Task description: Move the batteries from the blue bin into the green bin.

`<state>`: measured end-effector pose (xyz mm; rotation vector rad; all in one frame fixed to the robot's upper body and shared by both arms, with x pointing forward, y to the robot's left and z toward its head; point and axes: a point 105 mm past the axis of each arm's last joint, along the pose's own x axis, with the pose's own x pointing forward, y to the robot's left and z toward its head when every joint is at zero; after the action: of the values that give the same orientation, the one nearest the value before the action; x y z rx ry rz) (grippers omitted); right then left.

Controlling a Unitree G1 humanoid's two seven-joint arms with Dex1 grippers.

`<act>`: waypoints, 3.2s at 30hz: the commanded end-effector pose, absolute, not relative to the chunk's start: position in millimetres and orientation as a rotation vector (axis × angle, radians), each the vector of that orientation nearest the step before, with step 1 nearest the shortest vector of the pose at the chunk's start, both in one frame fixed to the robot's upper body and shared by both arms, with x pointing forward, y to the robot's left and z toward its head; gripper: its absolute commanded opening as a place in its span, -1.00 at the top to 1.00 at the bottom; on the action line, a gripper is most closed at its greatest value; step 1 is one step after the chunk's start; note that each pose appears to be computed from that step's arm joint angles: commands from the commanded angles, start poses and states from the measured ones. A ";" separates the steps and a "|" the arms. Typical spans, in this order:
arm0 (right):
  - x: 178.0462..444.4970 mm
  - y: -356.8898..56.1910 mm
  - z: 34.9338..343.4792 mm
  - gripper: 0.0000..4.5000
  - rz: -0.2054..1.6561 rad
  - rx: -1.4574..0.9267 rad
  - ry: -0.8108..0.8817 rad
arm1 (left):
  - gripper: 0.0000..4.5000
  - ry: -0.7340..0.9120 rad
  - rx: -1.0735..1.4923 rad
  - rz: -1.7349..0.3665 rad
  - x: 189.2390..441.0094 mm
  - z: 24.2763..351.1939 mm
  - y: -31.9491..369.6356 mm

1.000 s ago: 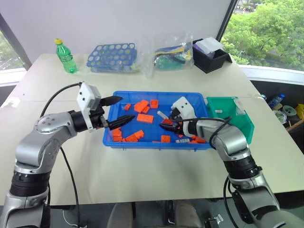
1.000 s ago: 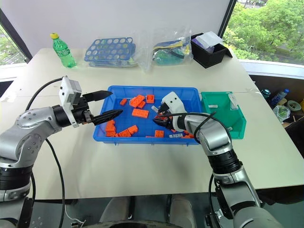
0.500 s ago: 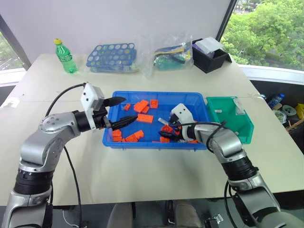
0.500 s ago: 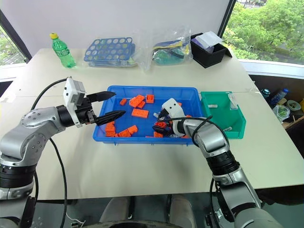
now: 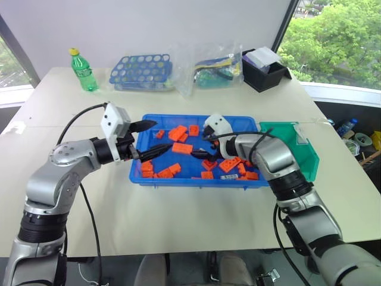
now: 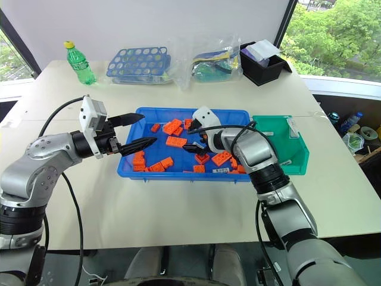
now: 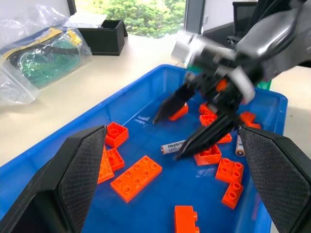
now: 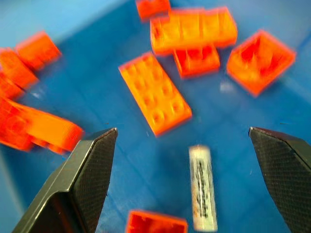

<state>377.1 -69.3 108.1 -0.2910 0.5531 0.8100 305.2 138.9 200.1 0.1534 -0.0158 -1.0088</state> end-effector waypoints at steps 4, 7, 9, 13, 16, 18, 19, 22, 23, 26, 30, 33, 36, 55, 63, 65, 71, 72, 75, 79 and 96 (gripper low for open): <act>380.2 -71.7 107.2 -0.98 0.812 -0.346 0.545 | -1.00 -0.071 0.182 -1.017 299.2 211.9 138.6; 378.8 -74.0 101.3 -0.63 0.811 -0.355 0.555 | -1.00 -0.070 0.183 -1.019 298.8 211.8 138.4; 377.2 -73.0 100.1 -0.15 0.819 -0.351 0.555 | -1.00 -0.067 0.183 -1.029 297.8 211.3 137.2; 375.1 -71.2 100.0 0.79 0.822 -0.339 0.551 | -1.00 -0.040 0.194 -1.085 292.1 206.9 132.8; 372.9 -71.6 105.7 0.99 0.821 -0.311 0.532 | -1.00 -0.029 0.202 -1.108 289.6 205.0 131.5; 373.1 -73.5 117.9 0.99 0.808 -0.263 0.497 | -1.00 -0.027 0.204 -1.117 288.9 204.9 131.2; 373.3 -75.2 126.4 0.99 0.800 -0.237 0.472 | -1.00 -0.027 0.204 -1.120 288.6 204.9 131.1; 377.2 -95.7 163.1 0.99 0.710 -0.140 0.380 | -1.00 -0.025 0.202 -1.128 288.2 204.7 130.3; 377.6 -106.4 174.6 0.99 0.669 -0.107 0.353 | -1.00 -0.024 0.200 -1.132 287.7 204.4 130.0; 373.3 -154.6 201.5 0.99 0.506 -0.027 0.293 | -1.00 -0.019 0.192 -1.147 286.3 202.4 127.4; 356.3 -220.1 209.7 0.99 0.284 0.018 0.289 | -1.00 -0.014 0.177 -1.177 284.3 199.7 121.6; 341.5 -248.1 203.4 0.99 0.196 0.021 0.318 | -1.00 -0.013 0.171 -1.203 283.4 199.4 117.1; 330.9 -264.8 189.1 0.99 0.132 0.026 0.362 | -1.00 -0.014 0.168 -1.239 281.9 200.6 112.0; 342.6 -154.6 196.7 -0.10 0.994 -0.531 0.505 | -1.00 -0.002 0.211 -1.372 276.7 203.1 98.8; 334.5 -129.7 125.0 -0.10 1.309 -0.778 0.728 | -1.00 0.006 0.242 -1.361 267.3 203.6 102.2; 334.9 -128.6 118.6 -0.10 1.335 -0.799 0.739 | -1.00 0.005 0.242 -1.341 266.6 204.5 104.5; 336.7 -129.1 103.4 -0.10 1.377 -0.830 0.764 | -1.00 0.005 0.244 -1.291 265.0 206.3 111.0; 337.4 -130.0 100.6 -0.10 1.375 -0.829 0.769 | -1.00 0.004 0.243 -1.286 264.6 206.7 111.5; 340.1 -133.3 94.1 0.00 1.359 -0.828 0.778 | -1.00 0.002 0.242 -1.279 264.1 208.1 111.8; 343.6 -137.8 90.0 0.42 1.332 -0.833 0.769 | -1.00 -0.002 0.243 -1.278 265.8 210.4 110.9; 350.7 -131.8 138.7 0.42 1.195 -0.706 0.633 | -1.00 -0.023 0.255 -1.342 276.9 212.5 100.8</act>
<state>349.4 -131.1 117.5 -0.7243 0.6958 1.2211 278.1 102.4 203.7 0.2258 0.0215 -1.3284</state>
